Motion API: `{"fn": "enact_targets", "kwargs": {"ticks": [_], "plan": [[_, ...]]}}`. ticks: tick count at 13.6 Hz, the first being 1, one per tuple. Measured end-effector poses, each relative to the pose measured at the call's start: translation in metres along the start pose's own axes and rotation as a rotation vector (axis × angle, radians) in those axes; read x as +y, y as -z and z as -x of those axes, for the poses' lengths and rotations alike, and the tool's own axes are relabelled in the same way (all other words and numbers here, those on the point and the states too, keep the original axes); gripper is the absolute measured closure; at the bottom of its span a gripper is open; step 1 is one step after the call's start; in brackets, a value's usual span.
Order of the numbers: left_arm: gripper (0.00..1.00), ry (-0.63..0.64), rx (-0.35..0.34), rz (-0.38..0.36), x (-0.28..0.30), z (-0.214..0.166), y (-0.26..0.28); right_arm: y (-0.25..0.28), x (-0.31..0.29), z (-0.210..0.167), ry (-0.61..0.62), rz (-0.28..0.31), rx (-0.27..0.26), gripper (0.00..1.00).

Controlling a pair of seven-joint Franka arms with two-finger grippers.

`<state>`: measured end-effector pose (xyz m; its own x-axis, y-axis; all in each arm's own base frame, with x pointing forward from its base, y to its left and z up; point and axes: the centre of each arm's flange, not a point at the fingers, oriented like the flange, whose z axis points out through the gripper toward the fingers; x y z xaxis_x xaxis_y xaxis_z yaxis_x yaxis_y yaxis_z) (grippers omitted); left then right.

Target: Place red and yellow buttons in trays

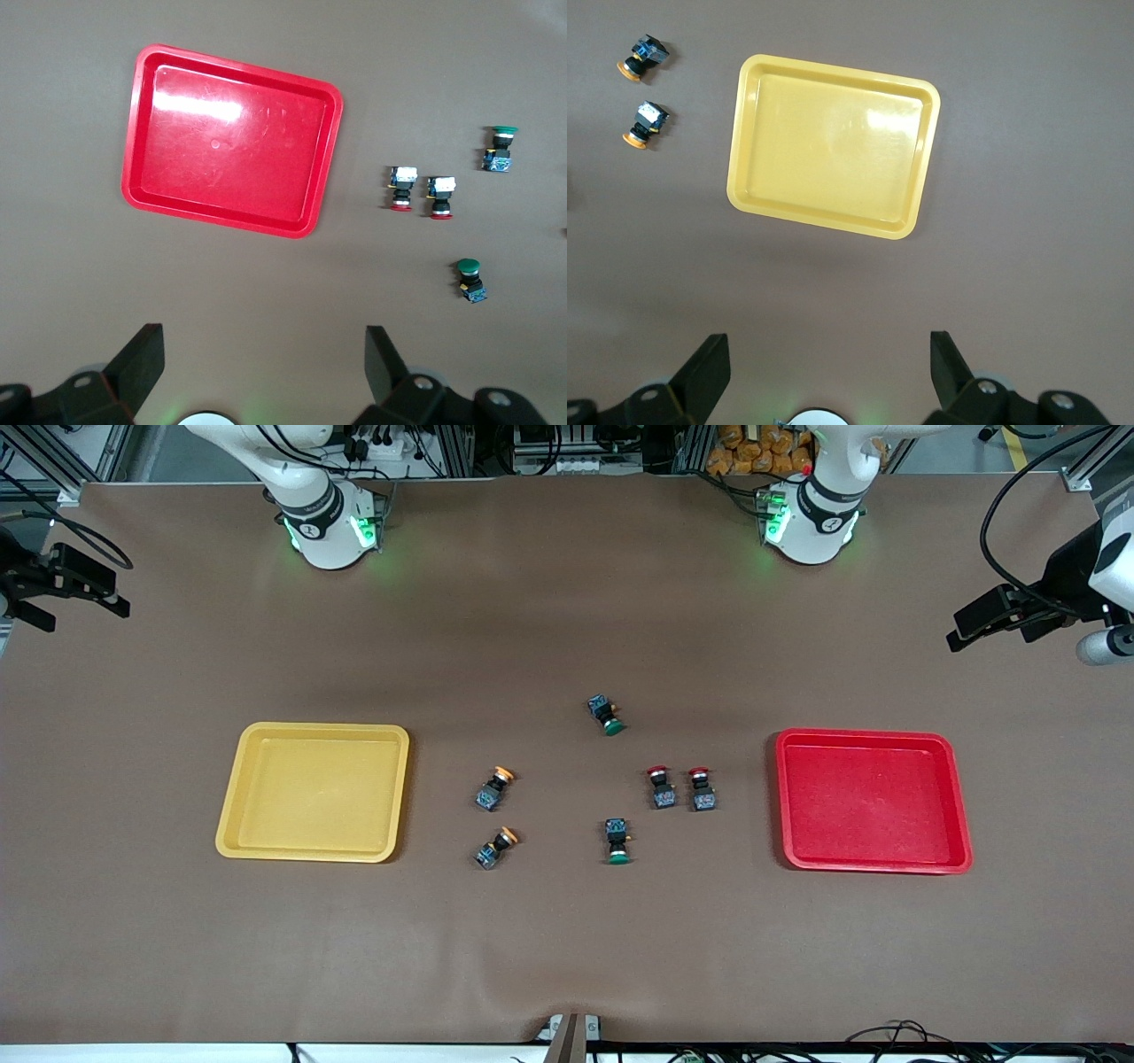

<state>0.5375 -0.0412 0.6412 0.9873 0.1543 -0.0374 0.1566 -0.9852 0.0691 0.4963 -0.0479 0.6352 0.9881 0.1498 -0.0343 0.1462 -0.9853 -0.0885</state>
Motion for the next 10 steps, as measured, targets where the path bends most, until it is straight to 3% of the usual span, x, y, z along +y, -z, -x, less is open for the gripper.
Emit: {"fn": "enact_targets", "kwargs": {"ticks": [7, 10], "plan": [[0.00, 0.003, 0.000, 0.000, -0.002, 0.000, 0.000, -0.006, 0.000, -0.006, 0.003, -0.003, -0.014, 0.00], [0.00, 0.006, 0.005, -0.009, -0.004, -0.001, 0.001, -0.017, -0.017, -0.013, -0.010, -0.009, -0.052, 0.00]]}}
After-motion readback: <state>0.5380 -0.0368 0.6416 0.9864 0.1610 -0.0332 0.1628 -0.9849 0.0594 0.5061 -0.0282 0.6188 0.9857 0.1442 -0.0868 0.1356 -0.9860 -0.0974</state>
